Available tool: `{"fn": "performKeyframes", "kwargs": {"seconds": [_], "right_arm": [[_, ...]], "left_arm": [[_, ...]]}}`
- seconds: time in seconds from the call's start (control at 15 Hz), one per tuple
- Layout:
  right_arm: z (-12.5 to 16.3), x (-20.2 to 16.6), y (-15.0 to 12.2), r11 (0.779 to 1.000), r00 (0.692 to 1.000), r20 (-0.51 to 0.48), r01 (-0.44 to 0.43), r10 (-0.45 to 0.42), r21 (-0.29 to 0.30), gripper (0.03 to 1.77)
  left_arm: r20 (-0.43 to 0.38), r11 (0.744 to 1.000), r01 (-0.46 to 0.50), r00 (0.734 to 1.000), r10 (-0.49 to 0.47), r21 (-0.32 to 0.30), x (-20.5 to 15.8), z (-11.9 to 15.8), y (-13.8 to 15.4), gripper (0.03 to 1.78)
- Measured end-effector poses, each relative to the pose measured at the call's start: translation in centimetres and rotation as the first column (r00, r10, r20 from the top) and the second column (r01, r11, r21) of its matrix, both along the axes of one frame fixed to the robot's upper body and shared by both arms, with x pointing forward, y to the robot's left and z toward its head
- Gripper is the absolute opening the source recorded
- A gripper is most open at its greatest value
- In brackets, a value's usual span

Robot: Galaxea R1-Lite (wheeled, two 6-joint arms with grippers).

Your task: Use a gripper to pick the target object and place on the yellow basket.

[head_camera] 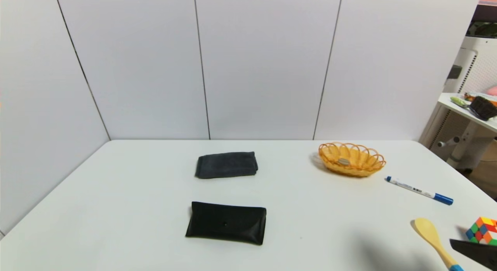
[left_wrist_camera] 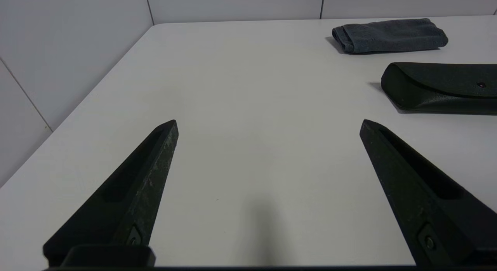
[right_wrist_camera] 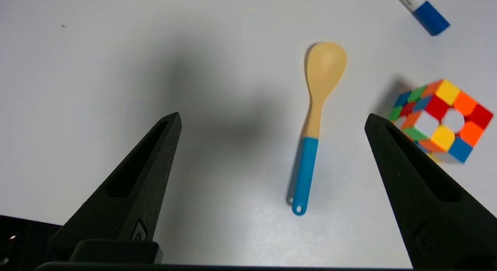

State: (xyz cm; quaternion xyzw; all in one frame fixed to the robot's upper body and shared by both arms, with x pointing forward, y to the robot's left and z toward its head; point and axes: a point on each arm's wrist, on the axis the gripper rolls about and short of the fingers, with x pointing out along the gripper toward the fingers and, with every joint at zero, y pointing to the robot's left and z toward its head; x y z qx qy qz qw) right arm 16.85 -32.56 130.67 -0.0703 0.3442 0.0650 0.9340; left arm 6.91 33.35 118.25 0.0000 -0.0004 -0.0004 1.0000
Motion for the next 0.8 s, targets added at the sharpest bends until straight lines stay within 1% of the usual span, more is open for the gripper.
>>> {"fn": "performKeyframes", "kwargs": {"seconds": [0.07, 0.2, 0.27, 0.4, 0.6, 0.67, 0.8], "right_arm": [[-1.4, -2.0, -0.4, 1.000, 0.997, 0.074, 0.001, -0.001, 0.007, 1.65], [-5.9, -5.3, -0.9, 1.000, 0.978, 0.208, 0.000, -0.002, 0.007, 1.66], [-8.0, -6.4, -1.0, 1.000, 0.960, 0.279, -0.007, 0.005, 0.004, 1.67], [-10.7, -7.7, -1.0, 1.000, 0.906, 0.423, -0.007, 0.003, 0.008, 1.68], [-12.1, -9.2, -1.0, 1.000, 0.819, 0.574, 0.007, -0.016, 0.017, 1.69], [-12.2, -9.5, -1.0, 0.999, 0.798, 0.601, 0.012, -0.036, 0.044, 1.69], [-12.3, -9.8, -1.0, 0.994, 0.775, 0.625, 0.035, -0.093, 0.105, 1.69]], "left_arm": [[0.000, 1.000, 0.000, 1.000, 0.000, 0.000, 0.0, 0.0, 0.0, 1.69], [0.000, 1.000, 0.000, 1.000, 0.000, 0.000, 0.0, 0.0, 0.0, 1.69], [0.000, 1.000, 0.000, 1.000, 0.000, 0.000, 0.0, 0.0, 0.0, 1.69], [0.000, 1.000, 0.000, 1.000, 0.000, 0.000, 0.0, 0.0, 0.0, 1.69], [0.000, 1.000, -0.001, 1.000, 0.001, 0.000, 0.0, 0.0, 0.0, 1.69], [0.000, 1.000, -0.001, 1.000, 0.001, 0.000, 0.0, 0.0, 0.0, 1.69], [0.000, 1.000, 0.000, 1.000, 0.000, 0.000, 0.0, 0.0, 0.0, 1.69]]}}
